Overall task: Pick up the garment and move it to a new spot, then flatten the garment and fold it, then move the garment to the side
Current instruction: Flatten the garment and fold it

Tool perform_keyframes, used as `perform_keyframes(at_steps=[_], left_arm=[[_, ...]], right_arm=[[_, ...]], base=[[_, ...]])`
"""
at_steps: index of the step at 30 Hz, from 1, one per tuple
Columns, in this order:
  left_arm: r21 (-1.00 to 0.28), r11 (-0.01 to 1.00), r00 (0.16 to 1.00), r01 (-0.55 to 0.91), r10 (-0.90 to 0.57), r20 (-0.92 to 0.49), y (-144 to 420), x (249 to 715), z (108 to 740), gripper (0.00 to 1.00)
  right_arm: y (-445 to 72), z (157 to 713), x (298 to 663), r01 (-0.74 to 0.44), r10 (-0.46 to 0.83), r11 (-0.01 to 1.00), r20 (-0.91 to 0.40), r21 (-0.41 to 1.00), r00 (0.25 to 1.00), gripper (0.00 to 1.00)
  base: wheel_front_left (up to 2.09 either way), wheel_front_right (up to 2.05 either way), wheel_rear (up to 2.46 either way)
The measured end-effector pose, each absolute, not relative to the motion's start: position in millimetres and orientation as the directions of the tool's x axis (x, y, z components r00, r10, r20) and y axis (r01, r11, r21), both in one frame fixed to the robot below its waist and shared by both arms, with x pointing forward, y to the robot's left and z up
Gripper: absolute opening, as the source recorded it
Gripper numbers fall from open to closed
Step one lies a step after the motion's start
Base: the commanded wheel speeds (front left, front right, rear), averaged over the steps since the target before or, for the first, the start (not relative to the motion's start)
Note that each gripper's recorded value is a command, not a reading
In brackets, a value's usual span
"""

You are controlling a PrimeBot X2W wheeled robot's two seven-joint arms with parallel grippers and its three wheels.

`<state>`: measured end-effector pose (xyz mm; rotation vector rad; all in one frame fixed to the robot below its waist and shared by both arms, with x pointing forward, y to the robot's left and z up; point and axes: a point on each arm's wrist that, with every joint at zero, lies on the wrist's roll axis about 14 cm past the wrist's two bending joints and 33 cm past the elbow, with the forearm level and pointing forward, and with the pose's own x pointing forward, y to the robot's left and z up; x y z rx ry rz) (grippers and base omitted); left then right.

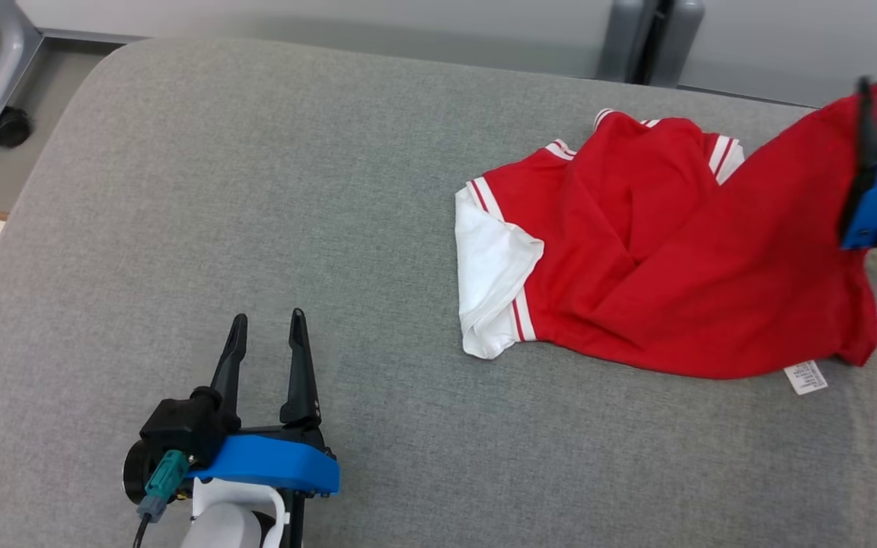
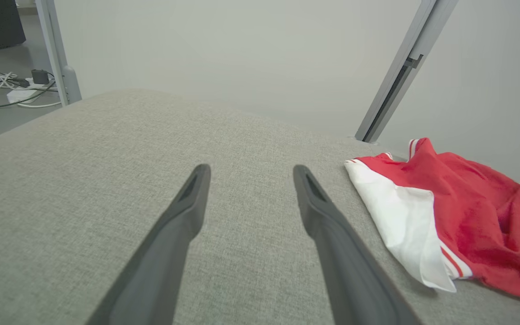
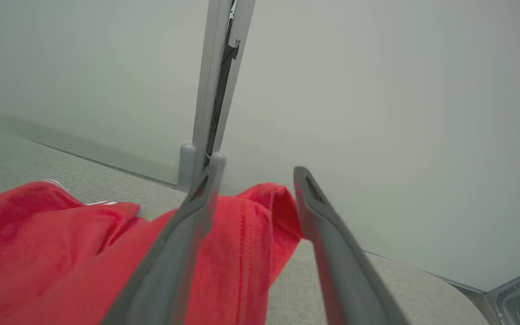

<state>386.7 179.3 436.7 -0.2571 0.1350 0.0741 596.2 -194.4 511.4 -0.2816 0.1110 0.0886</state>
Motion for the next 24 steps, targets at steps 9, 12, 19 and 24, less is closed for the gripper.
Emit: perform_keyframes(at_steps=[9, 12, 19, 24], left_arm=[[-0.251, 0.968, 0.994, -0.01, -0.017, -0.104, 155.6, 395.4, 447.6, 1.0], [-0.253, 0.967, 0.995, 0.024, -0.048, -0.09, 145.7, 396.3, 452.1, 1.0], [-0.251, 0.962, 0.989, 0.105, -0.128, -0.078, 119.2, 395.4, 456.2, 1.0], [-0.228, 0.952, 0.967, 0.202, -0.23, -0.106, 89.6, 402.0, 447.9, 1.0]], right_arm=[[-172.0, 514.8, 560.9, -0.158, 0.152, 0.959, -0.045, -0.235, 0.987, 1.0], [-171.8, 509.1, 538.3, -0.157, 0.151, 0.968, -0.044, -0.195, 0.988, 1.0], [-183.4, 488.5, 474.0, -0.113, 0.108, 0.988, -0.048, -0.106, 0.993, 1.0], [-201.3, 478.8, 434.5, -0.039, 0.036, 0.997, -0.041, -0.072, 0.999, 1.0]], base=[[0.0, 0.0, 0.0], [0.0, 0.0, 0.0], [0.0, 0.0, 0.0], [0.0, 0.0, 0.0]])
